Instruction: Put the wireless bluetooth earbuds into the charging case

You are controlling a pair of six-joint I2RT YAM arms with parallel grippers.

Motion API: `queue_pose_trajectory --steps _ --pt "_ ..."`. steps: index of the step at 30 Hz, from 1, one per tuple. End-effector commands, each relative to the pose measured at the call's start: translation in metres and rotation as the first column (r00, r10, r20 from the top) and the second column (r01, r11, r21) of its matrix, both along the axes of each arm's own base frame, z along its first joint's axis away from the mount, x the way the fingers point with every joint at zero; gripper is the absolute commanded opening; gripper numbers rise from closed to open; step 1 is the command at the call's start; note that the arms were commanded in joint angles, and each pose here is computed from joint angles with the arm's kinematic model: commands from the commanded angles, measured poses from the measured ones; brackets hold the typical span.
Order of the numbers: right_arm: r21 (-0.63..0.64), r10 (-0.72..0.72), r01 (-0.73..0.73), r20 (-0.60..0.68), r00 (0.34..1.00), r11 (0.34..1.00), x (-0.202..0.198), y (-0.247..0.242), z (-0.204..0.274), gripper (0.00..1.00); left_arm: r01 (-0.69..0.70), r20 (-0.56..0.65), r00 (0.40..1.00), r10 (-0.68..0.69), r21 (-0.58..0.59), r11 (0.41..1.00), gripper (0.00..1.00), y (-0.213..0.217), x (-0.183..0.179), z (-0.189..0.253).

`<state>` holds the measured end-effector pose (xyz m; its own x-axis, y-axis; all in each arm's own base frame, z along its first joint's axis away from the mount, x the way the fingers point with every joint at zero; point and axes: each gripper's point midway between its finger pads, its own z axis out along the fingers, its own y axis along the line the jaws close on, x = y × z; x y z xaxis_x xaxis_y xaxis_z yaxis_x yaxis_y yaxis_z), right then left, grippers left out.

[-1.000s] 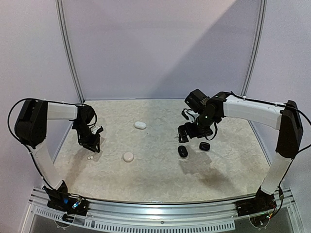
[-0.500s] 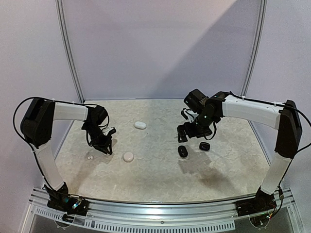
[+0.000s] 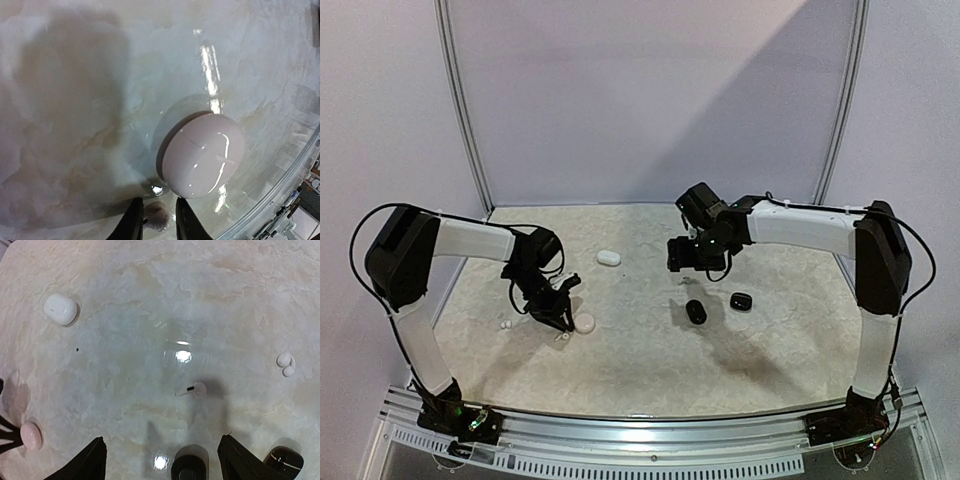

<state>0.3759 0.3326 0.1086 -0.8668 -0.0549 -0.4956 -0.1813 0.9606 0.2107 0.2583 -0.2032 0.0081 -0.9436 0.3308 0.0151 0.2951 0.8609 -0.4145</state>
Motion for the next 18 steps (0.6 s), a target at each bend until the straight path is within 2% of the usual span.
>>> queue_pose_trajectory --steps 1,8,13,18 --pt "-0.04 -0.122 0.127 0.104 0.987 0.991 0.034 0.0 -0.008 0.78 -0.029 -0.056 0.998 0.032 0.05 0.998 0.23 0.011 -0.027 -0.019" --pt "-0.132 -0.156 0.166 0.083 0.984 0.977 0.052 -0.005 -0.044 0.72 -0.038 -0.029 0.999 0.04 0.045 0.998 0.25 0.012 -0.025 -0.016" --pt "-0.141 -0.17 0.175 0.052 0.984 0.974 0.055 -0.007 -0.066 0.63 -0.025 0.034 0.999 0.024 0.048 0.999 0.26 0.014 -0.018 -0.004" --pt "-0.157 -0.141 0.14 0.008 0.99 0.978 0.057 -0.004 -0.088 0.59 -0.072 0.056 0.996 0.067 0.081 0.994 0.26 0.03 -0.012 -0.004"
